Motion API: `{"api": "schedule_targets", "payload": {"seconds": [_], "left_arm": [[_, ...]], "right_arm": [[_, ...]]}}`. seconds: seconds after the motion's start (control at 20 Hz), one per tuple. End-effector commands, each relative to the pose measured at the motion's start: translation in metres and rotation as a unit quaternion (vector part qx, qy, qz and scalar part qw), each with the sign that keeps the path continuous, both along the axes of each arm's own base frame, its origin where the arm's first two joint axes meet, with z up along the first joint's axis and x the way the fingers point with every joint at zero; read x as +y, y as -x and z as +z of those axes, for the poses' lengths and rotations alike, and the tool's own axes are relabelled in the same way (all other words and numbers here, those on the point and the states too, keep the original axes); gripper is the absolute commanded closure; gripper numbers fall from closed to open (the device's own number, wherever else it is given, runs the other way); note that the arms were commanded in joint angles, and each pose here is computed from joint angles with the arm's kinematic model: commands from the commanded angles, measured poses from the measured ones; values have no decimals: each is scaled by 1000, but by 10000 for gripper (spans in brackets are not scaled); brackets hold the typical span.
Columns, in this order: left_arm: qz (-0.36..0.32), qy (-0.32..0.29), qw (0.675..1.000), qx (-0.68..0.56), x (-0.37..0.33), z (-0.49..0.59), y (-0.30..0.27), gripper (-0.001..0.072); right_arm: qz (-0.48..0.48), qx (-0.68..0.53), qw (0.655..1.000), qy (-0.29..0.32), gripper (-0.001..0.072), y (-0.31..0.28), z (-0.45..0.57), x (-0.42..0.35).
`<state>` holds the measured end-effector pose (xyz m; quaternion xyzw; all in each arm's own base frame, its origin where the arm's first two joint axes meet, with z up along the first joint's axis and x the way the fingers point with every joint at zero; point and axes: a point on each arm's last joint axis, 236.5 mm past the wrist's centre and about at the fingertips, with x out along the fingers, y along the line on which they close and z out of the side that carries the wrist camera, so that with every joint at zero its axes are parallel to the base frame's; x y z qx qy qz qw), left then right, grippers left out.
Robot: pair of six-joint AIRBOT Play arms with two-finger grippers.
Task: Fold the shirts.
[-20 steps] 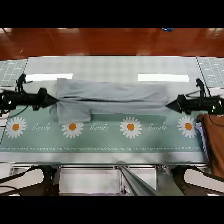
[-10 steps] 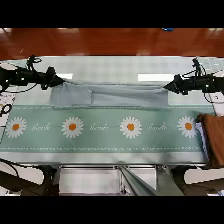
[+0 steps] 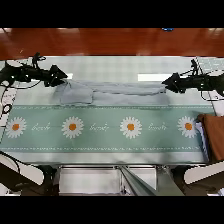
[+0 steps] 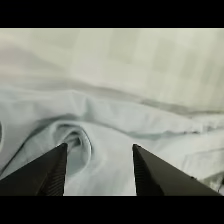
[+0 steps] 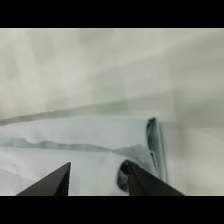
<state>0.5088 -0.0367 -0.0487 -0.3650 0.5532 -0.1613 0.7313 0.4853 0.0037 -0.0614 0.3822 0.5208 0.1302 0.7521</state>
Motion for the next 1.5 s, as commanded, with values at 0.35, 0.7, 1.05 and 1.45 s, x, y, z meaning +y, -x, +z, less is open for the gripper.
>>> {"api": "schedule_targets", "payload": {"seconds": [0.35, 0.7, 1.05, 1.45], "left_arm": [[103, -155, 977, -102, 91, 92, 94, 203], [100, -145, 975, -137, 10, 65, 167, 203], [78, -113, 980, -147, -23, 70, 164, 203], [78, -113, 980, -146, -23, 70, 163, 204]], "right_arm": [[-111, 12, 993, 40, 289, 80, 41, -109], [-87, 35, 995, -31, 284, 89, -18, -26], [-72, 60, 993, -69, 284, 59, -41, 19], [-10, 29, 998, -60, 685, 12, -26, 68]]}}
